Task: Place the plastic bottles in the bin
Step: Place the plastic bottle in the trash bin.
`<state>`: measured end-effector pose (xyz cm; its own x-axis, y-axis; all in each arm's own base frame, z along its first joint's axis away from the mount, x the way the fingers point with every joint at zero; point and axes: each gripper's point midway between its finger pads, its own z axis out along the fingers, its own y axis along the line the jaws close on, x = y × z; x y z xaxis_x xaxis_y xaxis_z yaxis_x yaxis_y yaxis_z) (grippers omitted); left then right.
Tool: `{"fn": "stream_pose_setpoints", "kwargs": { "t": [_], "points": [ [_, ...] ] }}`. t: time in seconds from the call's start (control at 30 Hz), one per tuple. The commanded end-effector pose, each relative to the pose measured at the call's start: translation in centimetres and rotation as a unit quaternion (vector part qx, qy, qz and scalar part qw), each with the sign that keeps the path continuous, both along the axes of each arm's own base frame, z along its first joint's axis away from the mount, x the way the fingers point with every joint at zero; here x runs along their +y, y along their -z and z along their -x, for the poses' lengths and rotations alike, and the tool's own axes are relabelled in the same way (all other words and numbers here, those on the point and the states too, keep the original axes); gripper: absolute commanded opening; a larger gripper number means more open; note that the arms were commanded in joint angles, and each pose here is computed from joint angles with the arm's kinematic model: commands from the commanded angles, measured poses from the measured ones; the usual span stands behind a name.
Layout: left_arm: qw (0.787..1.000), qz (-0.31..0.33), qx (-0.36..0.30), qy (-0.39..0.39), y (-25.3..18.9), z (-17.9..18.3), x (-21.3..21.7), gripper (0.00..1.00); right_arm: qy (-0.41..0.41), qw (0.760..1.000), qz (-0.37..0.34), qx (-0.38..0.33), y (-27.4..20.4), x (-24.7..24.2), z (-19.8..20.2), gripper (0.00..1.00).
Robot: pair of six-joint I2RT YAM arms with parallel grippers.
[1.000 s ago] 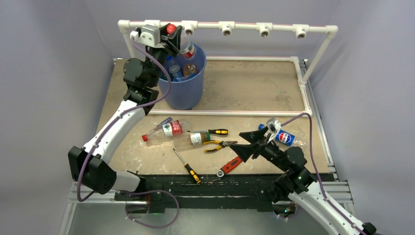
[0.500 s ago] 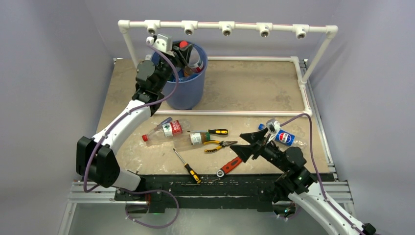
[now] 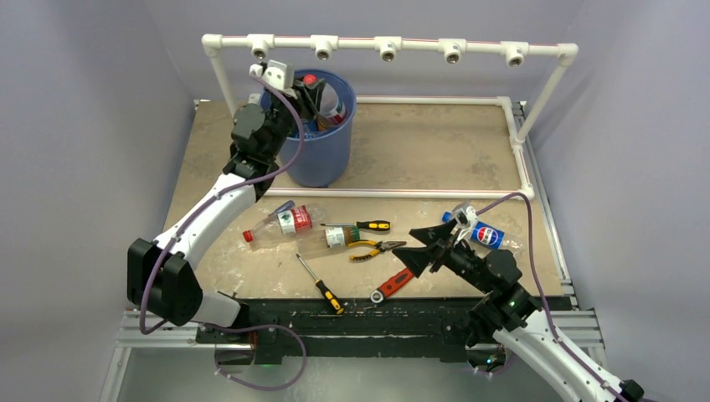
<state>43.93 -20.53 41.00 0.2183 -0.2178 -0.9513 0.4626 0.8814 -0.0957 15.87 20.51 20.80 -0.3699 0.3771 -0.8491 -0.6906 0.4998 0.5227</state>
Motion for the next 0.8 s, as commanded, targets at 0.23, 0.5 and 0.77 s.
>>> {"fn": "stream_pose_setpoints", "kwargs": {
  "t": [0.23, 0.5, 0.77],
  "points": [
    [0.981, 0.006, -0.084, -0.172, -10.7, 4.0, 8.2, 0.00, 0.007, 1.000, -0.011, -0.011, -0.7, 0.0, -0.4, 0.99],
    [0.977, 0.015, -0.156, -0.142, -7.9, 3.0, 6.3, 0.00, 0.004, 1.000, -0.015, -0.007, -0.5, 0.0, -0.2, 0.99],
    [0.974, 0.035, -0.203, -0.090, -5.9, 1.6, 3.5, 0.00, 0.010, 1.000, 0.000, -0.006, 0.1, 0.3, -0.9, 0.99]
  ]
}}
